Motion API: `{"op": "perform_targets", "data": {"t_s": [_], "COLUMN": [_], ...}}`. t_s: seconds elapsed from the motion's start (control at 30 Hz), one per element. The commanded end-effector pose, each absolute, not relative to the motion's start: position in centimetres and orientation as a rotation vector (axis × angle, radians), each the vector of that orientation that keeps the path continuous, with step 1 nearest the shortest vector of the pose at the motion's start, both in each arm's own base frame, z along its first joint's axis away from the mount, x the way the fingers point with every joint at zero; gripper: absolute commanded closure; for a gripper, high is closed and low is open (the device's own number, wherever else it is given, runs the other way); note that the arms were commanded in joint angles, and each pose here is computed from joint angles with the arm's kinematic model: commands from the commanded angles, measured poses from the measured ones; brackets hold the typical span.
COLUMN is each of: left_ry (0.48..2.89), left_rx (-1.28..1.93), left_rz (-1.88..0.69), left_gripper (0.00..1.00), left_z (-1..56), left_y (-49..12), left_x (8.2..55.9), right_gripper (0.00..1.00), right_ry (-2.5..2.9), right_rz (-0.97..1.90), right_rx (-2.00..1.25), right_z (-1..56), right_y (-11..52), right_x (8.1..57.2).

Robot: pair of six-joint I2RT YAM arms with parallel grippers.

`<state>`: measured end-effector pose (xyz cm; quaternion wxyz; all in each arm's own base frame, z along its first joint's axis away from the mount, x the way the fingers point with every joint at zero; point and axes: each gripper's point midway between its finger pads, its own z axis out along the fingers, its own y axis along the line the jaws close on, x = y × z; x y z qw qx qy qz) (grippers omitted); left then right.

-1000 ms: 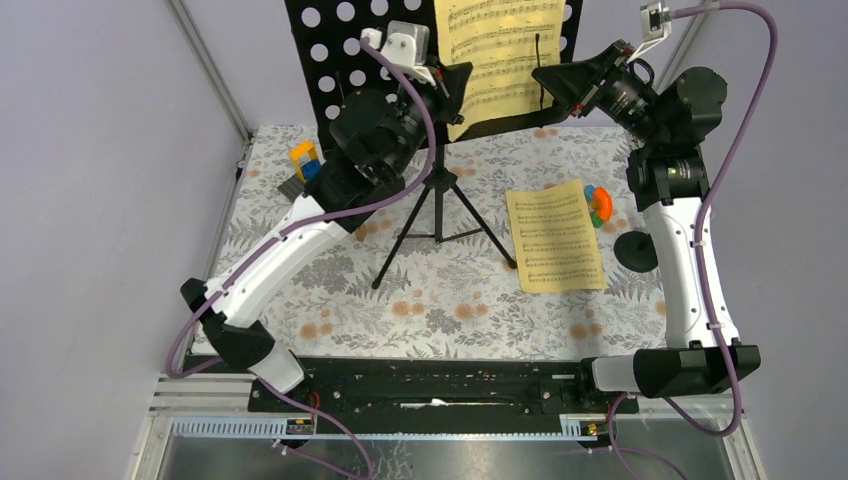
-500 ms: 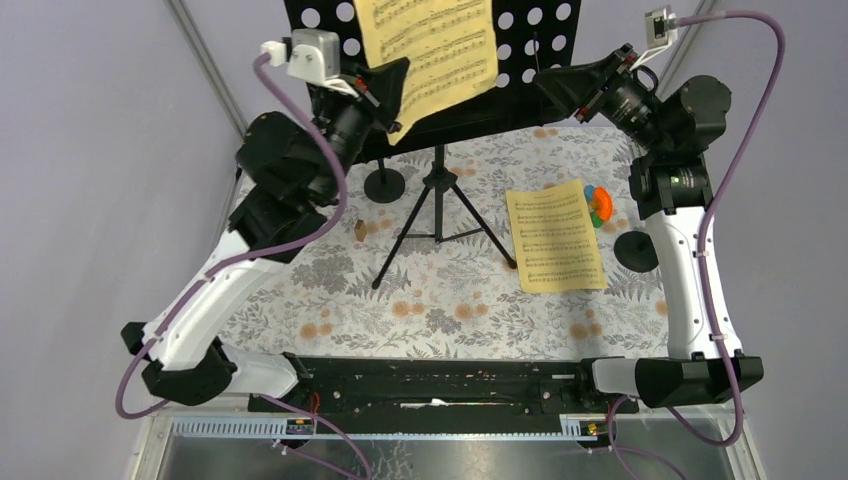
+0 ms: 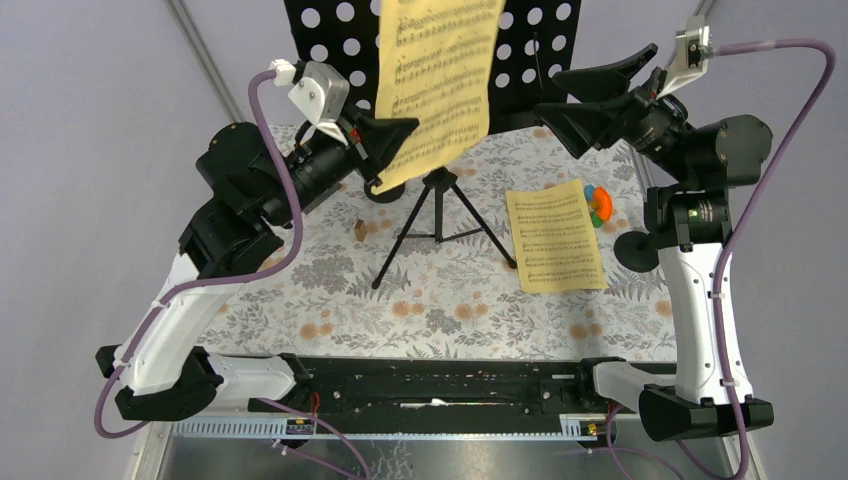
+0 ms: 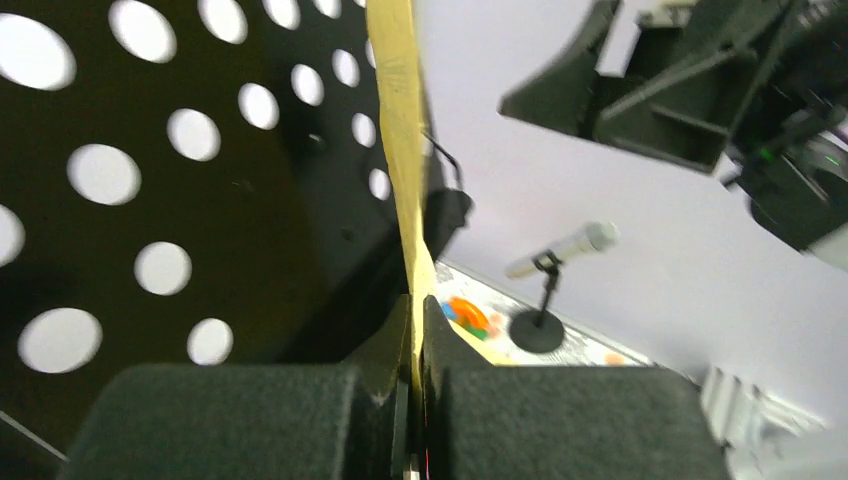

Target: Pack up the instrument practice props

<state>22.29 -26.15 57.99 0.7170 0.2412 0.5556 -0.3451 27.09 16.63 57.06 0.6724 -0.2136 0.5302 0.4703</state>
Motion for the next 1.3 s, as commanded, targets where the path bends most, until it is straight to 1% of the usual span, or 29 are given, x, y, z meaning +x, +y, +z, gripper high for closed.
{"op": "perform_targets", "data": {"t_s": [0.0, 0.1, 0.27, 0.4, 0.53, 0.73, 0.93, 1.13, 1.2, 1.27], "left_ry": [1.162, 1.146, 1.114, 1.118, 1.105, 1.092, 1.101, 1.107, 1.112, 1.120], "left_rx": [0.730, 0.779, 0.800, 0.790, 0.788, 0.773, 0.750, 0.732, 0.737, 0.740], "left_rz": [-0.920, -0.956, -1.002, -1.018, -1.061, -1.112, -1.124, -1.095, -1.096, -1.098], "left_gripper": [1.00, 1.00, 1.00, 1.00, 1.00, 1.00, 1.00, 1.00, 1.00, 1.00], "left_z": [58.3, 58.1, 58.7, 58.7, 58.7, 59.1, 58.9, 58.7, 58.5, 58.2], "left_y": [-25.8, -25.7, -25.5, -25.9, -26.9, -28.6, -29.4, -29.0, -29.0, -29.2], "left_x": [16.5, 15.1, 13.8, 14.1, 14.3, 15.1, 16.0, 16.3, 16.3, 16.3], "right_gripper": [0.03, 0.01, 0.00, 0.00, 0.00, 0.01, 0.07, 0.08, 0.12, 0.20], "right_ry": [1.023, 1.007, 1.030, 1.020, 0.986, 0.971, 0.989, 0.997, 0.988, 0.977], "right_rz": [1.147, 1.233, 1.295, 1.341, 1.393, 1.446, 1.392, 1.319, 1.314, 1.322], "right_rx": [-0.663, -0.670, -0.653, -0.678, -0.763, -0.853, -0.821, -0.802, -0.790, -0.770], "right_z": [59.5, 60.1, 59.8, 59.6, 59.2, 57.6, 56.0, 55.7, 56.0, 56.6], "right_y": [17.7, 18.0, 18.2, 18.5, 19.5, 22.2, 22.5, 22.2, 22.1, 22.0], "right_x": [21.7, 20.9, 21.9, 21.5, 20.0, 18.6, 19.4, 19.8, 19.8, 19.8]}}
